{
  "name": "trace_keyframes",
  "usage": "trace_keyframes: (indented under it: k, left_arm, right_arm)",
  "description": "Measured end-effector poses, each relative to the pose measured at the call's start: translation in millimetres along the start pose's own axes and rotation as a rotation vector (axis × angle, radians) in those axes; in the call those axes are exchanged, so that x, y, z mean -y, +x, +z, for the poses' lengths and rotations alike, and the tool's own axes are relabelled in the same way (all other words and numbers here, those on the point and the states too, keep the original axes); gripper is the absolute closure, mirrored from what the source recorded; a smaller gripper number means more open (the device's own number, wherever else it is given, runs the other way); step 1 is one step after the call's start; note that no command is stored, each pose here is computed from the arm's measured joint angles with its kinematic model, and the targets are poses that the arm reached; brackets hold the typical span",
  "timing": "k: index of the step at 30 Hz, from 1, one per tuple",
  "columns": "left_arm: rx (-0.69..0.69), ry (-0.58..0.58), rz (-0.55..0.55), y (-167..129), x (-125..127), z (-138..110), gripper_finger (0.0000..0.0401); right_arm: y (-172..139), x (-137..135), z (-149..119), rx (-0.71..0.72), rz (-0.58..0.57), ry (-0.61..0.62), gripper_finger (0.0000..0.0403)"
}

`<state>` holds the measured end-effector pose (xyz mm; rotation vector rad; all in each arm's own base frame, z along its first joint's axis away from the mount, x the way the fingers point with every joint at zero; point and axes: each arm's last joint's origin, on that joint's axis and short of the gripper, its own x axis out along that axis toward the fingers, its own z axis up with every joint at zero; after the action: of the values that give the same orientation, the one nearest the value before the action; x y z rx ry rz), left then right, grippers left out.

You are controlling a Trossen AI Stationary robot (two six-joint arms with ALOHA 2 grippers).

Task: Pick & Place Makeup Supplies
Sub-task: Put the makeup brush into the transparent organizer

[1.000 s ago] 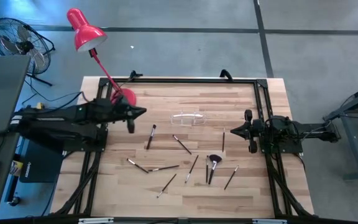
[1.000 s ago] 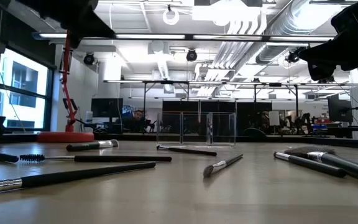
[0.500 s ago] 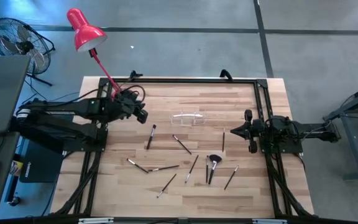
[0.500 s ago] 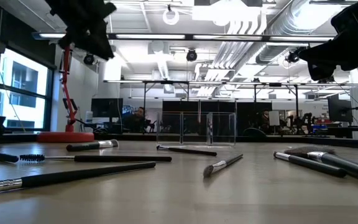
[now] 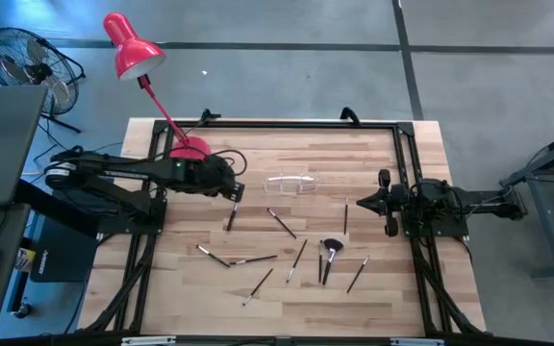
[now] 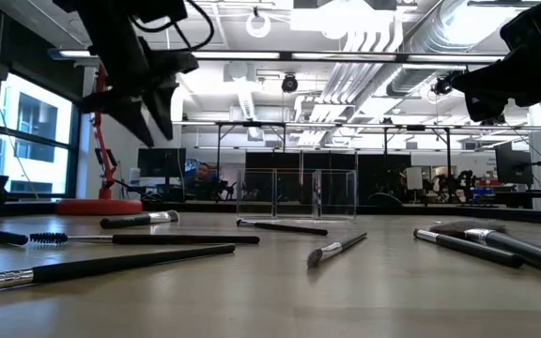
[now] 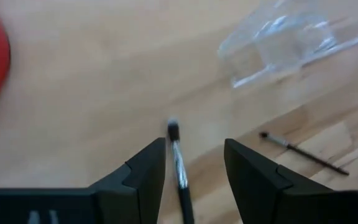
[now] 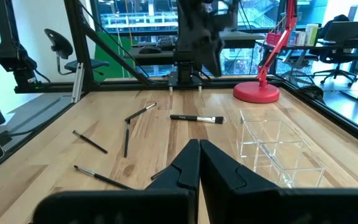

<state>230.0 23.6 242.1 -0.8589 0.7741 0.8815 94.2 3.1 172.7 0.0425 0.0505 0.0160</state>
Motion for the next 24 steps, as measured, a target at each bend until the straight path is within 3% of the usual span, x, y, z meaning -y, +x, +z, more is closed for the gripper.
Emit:
trace_keyframes:
  k: [8,18,24]
  left_arm:
    - [-0.137,-0.013,0.085,22,1,-10,0.0239]
    - [-0.197,0.081,0.159,54,7,-19,0.0239]
    - [-0.196,0.094,0.138,73,14,-22,0.0239]
  right_arm:
    - [0,0,0,-0.001,0.0,0.0,0.0398]
    - [0,0,0,0.002,0.0,0.0,0.0398]
    - [0,0,0,0.003,0.0,0.0,0.0398]
